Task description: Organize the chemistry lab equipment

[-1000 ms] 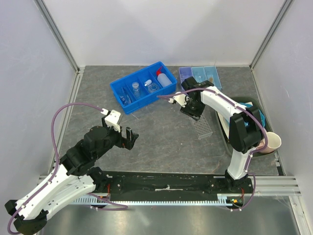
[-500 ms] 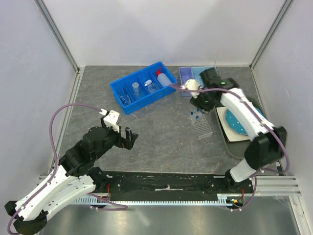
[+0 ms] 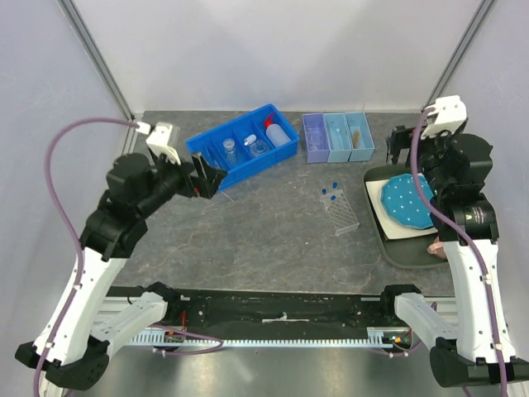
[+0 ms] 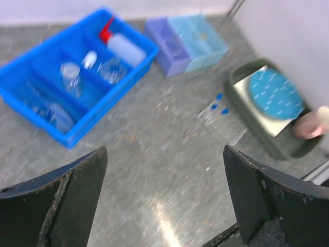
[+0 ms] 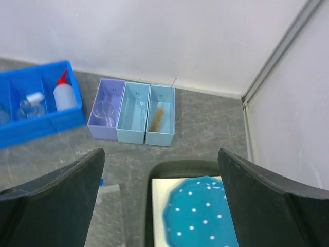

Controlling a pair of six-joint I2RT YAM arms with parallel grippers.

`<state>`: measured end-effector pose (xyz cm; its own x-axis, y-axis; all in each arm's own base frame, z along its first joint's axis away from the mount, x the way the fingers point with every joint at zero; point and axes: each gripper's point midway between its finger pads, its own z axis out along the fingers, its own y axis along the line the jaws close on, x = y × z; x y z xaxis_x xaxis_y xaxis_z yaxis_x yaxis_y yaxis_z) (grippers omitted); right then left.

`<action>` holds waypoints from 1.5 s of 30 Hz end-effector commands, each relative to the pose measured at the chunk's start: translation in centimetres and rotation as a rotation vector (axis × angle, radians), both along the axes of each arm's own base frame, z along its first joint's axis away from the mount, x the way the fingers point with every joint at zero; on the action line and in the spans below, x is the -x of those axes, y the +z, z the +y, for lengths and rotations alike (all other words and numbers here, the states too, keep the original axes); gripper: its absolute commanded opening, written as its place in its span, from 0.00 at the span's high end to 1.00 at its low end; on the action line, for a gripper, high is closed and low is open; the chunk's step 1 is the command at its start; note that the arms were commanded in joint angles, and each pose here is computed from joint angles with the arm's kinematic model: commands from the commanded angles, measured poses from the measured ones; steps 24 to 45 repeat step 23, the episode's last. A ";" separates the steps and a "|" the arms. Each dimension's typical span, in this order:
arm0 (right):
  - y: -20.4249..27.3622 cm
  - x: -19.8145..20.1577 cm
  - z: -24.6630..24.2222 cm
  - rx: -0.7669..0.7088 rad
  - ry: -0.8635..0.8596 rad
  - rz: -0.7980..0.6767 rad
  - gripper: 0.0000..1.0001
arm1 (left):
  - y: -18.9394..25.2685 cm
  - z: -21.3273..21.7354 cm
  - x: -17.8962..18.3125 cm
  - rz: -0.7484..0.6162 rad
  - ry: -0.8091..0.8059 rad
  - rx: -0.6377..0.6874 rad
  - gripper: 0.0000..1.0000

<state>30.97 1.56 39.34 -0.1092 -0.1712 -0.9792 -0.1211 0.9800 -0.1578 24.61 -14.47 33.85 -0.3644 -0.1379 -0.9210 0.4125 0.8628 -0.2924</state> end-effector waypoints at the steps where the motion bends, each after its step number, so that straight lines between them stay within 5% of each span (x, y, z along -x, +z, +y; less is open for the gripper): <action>1: 4.1 0.2 -1.8 -0.327 -0.201 -0.098 0.02 | 7.1 -1.5 2.7 -0.057 -0.136 0.096 0.00; 10: 7.2 2.6 -3.8 -0.334 -0.306 -0.166 0.02 | 11.9 0.1 5.7 -0.159 -0.133 0.102 0.00; 45: 8.5 3.3 -3.2 -0.299 -0.253 -0.171 0.02 | 11.7 1.1 6.5 -0.193 -0.120 0.070 0.00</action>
